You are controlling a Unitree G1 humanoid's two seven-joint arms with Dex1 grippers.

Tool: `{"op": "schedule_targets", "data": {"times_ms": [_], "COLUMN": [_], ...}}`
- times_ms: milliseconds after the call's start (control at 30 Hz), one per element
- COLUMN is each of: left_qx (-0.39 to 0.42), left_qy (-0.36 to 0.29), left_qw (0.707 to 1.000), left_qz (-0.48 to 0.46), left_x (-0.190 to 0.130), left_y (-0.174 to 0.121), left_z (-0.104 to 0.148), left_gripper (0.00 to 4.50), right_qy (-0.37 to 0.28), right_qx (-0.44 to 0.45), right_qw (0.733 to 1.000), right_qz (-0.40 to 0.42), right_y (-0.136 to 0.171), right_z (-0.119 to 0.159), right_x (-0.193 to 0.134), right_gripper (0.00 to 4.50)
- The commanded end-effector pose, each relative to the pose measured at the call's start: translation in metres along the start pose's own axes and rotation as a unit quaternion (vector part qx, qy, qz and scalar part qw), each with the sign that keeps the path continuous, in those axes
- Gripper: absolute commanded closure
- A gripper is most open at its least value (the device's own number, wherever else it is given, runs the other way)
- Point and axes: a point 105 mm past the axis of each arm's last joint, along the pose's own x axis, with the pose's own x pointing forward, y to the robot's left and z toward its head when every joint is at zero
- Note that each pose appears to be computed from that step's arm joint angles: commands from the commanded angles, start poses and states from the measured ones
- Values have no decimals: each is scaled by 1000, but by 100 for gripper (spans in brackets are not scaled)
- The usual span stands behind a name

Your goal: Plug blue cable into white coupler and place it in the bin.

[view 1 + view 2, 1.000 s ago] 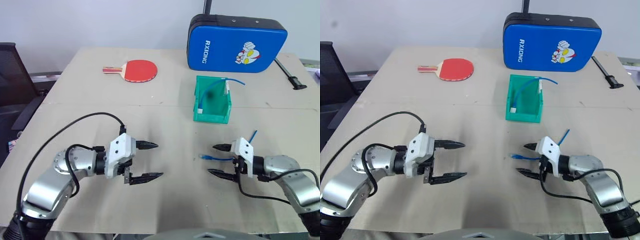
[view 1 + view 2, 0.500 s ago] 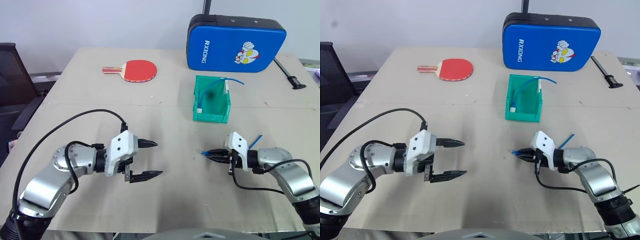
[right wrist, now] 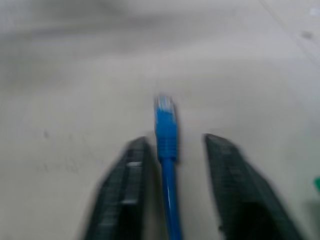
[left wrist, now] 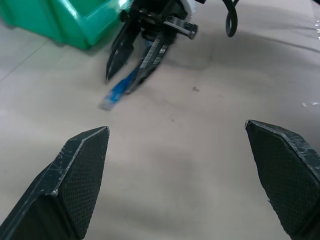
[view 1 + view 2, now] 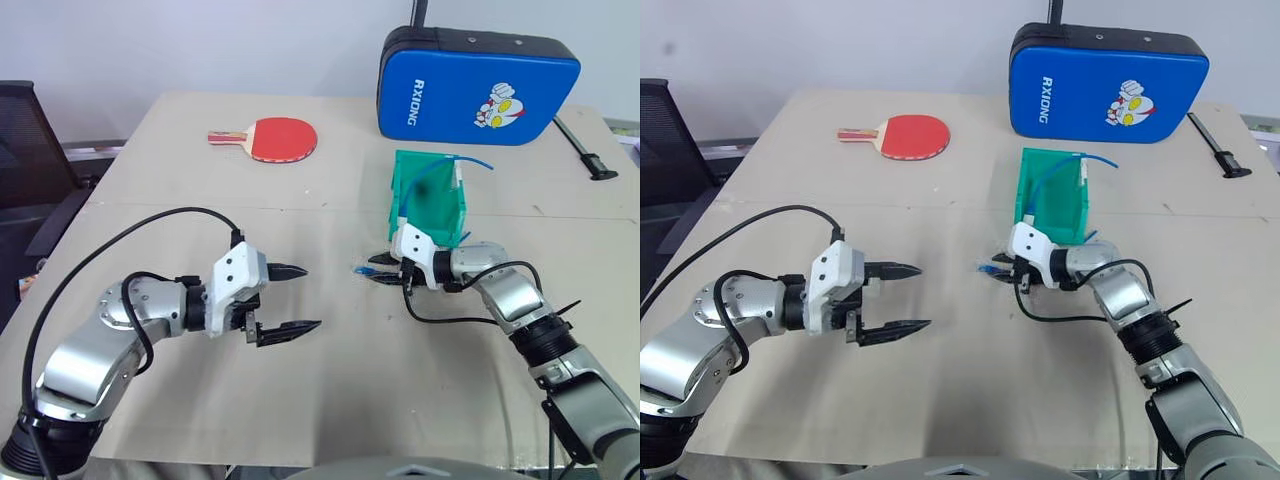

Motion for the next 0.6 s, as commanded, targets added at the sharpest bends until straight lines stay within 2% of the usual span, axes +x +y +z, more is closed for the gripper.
{"op": "schedule_targets", "data": {"times_ms": [33, 100, 367, 467, 600], "left_qx": [9, 9, 61, 86, 100], "left_qy": [-2, -6, 25, 64, 87], "left_qw": [1000, 1000, 998, 994, 988], "left_qz": [16, 16, -3, -40, -73], "left_x": [-3, 1, 40, 68, 83], "left_y": [10, 16, 44, 50, 57], "left_z": [6, 12, 28, 20, 8], "left_gripper": [0, 0, 0, 0, 0], "right_qy": [-37, -64, -106, -137, -128], "right_qx": [-12, 1, 105, 113, 133], "right_qw": [999, 997, 985, 972, 962], "right_qz": [-16, -32, -90, -150, -202], "right_y": [-4, -2, 45, 59, 66], "right_z": [15, 21, 11, 9, -1], "right_x": [-17, -31, -82, -104, -123], "right_gripper": [99, 2, 2, 2, 2]}}
